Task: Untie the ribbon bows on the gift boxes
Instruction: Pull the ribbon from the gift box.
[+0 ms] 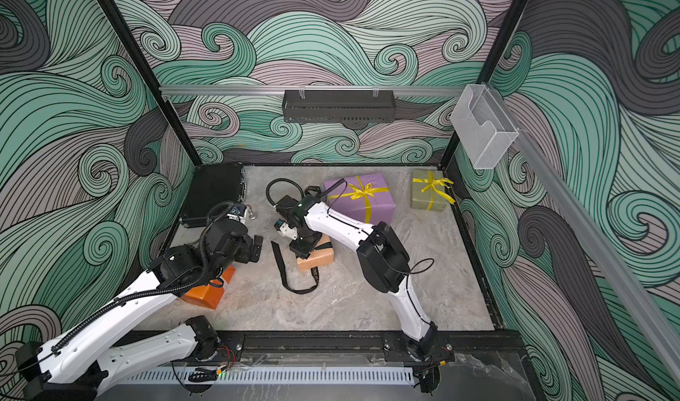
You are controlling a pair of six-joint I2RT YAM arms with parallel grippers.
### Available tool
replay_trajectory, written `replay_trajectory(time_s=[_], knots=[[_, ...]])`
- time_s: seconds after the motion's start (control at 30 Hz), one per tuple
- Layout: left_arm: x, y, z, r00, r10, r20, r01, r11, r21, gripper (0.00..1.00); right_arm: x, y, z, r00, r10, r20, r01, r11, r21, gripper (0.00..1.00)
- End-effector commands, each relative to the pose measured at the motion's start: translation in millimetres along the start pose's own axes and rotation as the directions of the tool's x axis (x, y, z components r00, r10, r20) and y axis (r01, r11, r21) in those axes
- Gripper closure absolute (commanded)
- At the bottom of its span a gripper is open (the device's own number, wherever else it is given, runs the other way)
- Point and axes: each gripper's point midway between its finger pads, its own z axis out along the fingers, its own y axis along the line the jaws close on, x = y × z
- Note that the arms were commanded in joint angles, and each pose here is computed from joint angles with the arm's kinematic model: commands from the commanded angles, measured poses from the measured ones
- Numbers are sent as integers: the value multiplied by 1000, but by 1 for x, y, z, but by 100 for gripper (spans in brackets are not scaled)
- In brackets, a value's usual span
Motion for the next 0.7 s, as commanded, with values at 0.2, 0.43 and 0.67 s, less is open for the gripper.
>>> replay_trajectory(time_s=[0.2, 0.43, 0.67], knots=[[-4, 4, -4, 999, -29, 21, 29, 1000, 0, 1, 18, 7, 12, 999, 33, -40, -35, 998, -61, 51], [-5, 4, -5, 999, -35, 32, 35, 999, 6, 1, 25, 9, 9, 998, 49, -29, -50, 997, -56, 55], [-4, 3, -4, 999, -33, 26, 32, 999, 7, 1, 30, 16, 5, 997, 80, 12, -79, 994, -77, 58]])
